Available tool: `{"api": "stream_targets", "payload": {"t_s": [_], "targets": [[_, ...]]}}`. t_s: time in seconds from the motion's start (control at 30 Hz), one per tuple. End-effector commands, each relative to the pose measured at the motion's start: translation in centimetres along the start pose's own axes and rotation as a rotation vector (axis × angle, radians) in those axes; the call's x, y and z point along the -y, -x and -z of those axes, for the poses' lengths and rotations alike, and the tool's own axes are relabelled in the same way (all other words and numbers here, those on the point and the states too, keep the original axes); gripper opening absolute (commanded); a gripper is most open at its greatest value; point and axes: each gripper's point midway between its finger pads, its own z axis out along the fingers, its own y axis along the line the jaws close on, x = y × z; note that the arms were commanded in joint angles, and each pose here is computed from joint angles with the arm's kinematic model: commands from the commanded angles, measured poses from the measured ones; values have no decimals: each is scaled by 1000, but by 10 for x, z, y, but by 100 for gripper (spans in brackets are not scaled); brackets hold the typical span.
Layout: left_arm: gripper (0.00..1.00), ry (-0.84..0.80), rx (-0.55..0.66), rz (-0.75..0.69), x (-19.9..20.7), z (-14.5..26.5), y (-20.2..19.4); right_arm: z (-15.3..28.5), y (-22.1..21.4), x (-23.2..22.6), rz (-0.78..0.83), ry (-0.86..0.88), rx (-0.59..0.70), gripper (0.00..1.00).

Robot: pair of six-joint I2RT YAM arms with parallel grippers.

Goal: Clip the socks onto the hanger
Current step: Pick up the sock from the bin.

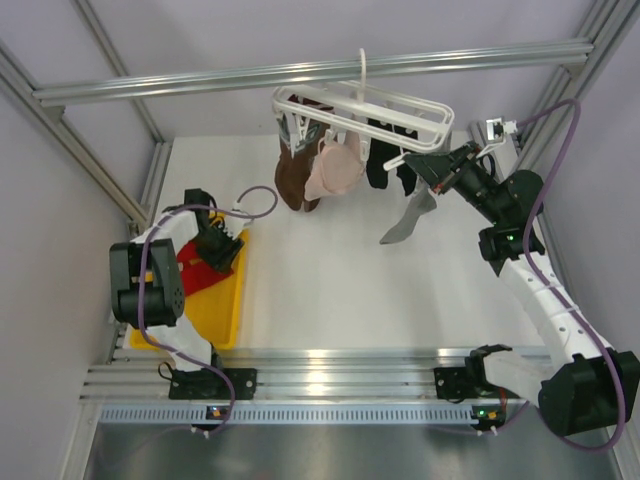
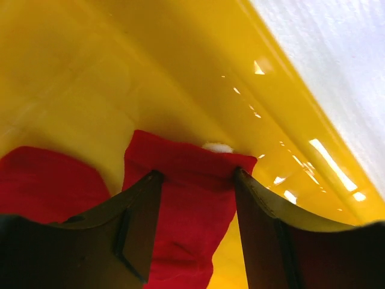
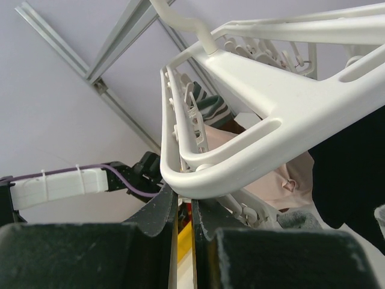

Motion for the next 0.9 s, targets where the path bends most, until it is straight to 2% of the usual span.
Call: {"api": "stream_targets", "payload": {"t_s": [0.0,0.13,0.3,0.4,0.6,0.87], "targets": [[56,47,2,-34,-17,-9,-8,5,3,-5,28,17,-20,0],[57,30,24,-9,-17,-9,-5,5,4,-6,32,19,-21,0],[60,6,121,-2,-16,15,24,3,4,-6,25,18,-22,0],[60,-4,136,-32,-15,33,31,4,5,-7,24,19,-21,0],[59,-17,52,-126,-19,38,16,4,3,-7,25,20,-25,0],[59,-54,-25,-197,-19,12,-5,4,4,-6,29,17,-27,0]]}}
